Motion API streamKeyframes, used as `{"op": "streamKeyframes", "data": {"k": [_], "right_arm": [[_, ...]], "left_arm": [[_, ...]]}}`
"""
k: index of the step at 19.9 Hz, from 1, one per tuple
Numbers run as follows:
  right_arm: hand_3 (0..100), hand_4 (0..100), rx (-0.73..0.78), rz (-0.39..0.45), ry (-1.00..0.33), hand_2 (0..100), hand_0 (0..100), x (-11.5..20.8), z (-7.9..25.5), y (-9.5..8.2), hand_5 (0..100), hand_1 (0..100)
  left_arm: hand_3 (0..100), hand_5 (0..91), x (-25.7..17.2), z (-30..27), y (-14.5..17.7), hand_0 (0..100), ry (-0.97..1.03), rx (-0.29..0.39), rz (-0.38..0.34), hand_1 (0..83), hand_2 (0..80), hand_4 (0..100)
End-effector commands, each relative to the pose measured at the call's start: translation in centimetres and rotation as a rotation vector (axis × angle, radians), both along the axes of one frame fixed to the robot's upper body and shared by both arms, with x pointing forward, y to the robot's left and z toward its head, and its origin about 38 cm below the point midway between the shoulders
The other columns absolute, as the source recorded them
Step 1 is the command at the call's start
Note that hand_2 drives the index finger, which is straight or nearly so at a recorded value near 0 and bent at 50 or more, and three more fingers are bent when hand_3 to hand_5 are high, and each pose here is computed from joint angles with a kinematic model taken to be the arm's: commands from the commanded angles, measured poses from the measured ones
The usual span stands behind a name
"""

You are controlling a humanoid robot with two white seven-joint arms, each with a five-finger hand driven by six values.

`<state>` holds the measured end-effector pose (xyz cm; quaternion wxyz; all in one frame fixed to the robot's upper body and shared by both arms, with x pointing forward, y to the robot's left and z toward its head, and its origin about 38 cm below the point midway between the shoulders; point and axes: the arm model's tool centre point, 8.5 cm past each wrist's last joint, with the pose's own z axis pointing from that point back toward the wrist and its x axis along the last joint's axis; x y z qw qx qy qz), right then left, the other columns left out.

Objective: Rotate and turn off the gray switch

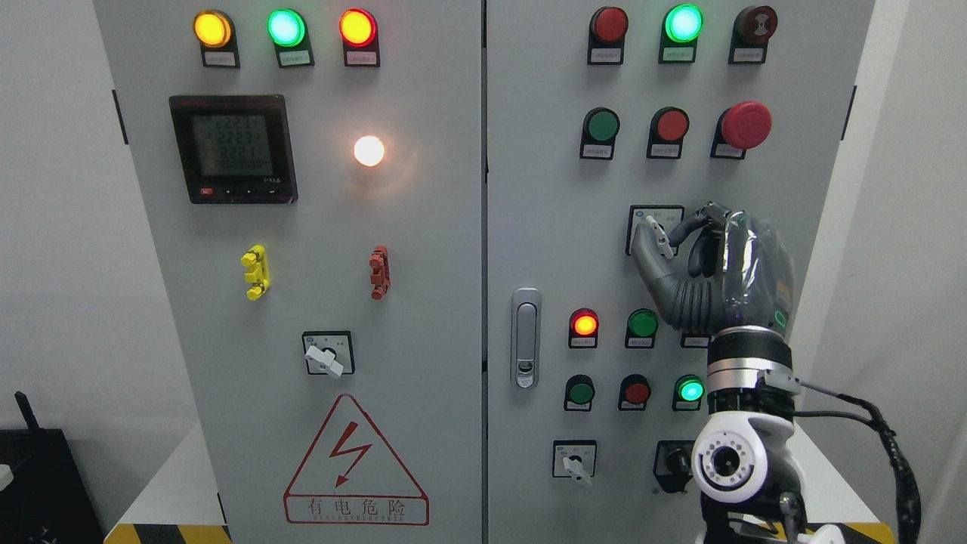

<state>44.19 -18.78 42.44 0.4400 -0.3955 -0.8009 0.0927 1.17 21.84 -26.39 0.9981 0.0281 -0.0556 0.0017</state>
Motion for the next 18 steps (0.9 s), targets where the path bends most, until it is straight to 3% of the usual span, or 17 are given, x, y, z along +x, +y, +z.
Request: {"op": "streamKeyframes", "data": {"k": [1,18], "right_arm": [[100,100,0.0,0.0,-0.005,74,45,-0.04,0.04,0.1,100,48],[100,100,0.001,0.001,-0.005,76,53,-0.04,0.03,0.11,100,46]], "left_arm": [[0,0.0,1.43,0.01,0.0,12,-0.034,-0.002,0.027,38.9,0.0,0],[0,0.0,1.43,0.01,0.0,12,-0.034,-0.002,0.027,38.9,0.0,0]]}}
